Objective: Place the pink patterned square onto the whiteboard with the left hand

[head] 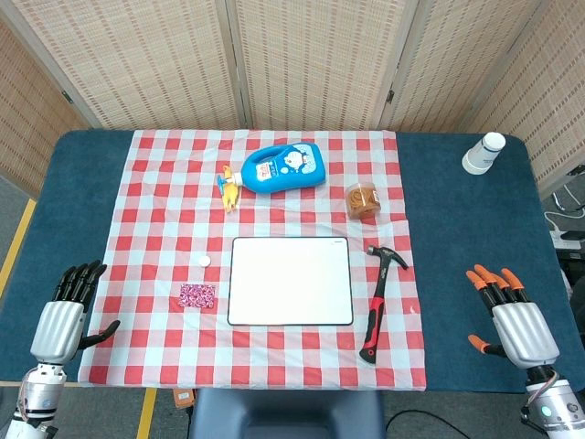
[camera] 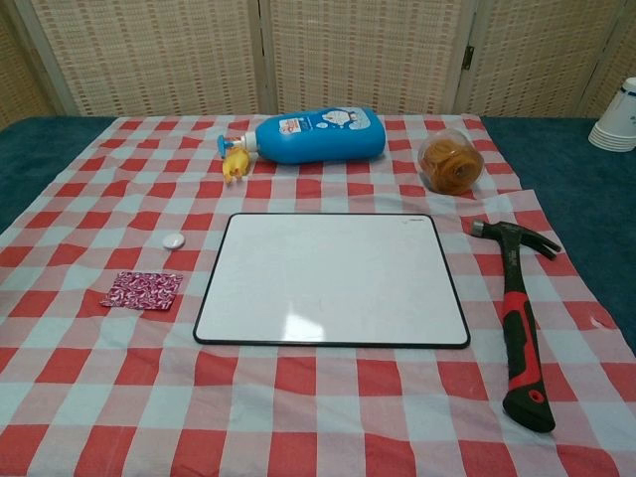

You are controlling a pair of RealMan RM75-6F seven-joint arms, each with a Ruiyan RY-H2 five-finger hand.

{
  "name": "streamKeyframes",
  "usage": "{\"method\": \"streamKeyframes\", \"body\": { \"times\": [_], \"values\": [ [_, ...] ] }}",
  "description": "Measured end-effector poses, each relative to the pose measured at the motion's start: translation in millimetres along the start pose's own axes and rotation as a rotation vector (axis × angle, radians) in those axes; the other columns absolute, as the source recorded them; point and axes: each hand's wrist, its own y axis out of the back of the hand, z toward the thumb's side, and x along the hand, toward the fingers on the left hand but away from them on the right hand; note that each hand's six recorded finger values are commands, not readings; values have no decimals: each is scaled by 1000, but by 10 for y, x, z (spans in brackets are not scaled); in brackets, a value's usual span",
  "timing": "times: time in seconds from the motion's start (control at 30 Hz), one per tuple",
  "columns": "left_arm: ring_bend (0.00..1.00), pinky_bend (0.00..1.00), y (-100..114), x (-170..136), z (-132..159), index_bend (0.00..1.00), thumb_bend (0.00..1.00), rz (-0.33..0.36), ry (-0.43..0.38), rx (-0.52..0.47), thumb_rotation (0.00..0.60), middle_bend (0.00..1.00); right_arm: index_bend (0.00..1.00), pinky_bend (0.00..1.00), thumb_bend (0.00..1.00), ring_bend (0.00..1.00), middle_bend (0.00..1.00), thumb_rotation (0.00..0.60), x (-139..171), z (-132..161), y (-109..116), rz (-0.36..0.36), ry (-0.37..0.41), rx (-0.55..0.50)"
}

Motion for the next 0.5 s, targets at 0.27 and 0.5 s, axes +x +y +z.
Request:
{"method": "streamKeyframes", "body": {
  "times": [0.27,0.5],
  "values": [
    [0,55,28,32,-14,6,210,2,5,1,600,30,0,0,70,0,0,600,-14,-22,11,-2,-9,-3],
    [0,56,14,37,23,6,210,3,0,5,600,30,0,0,70,0,0,600,-3,-11,2,4,-1,-2]
  ]
}}
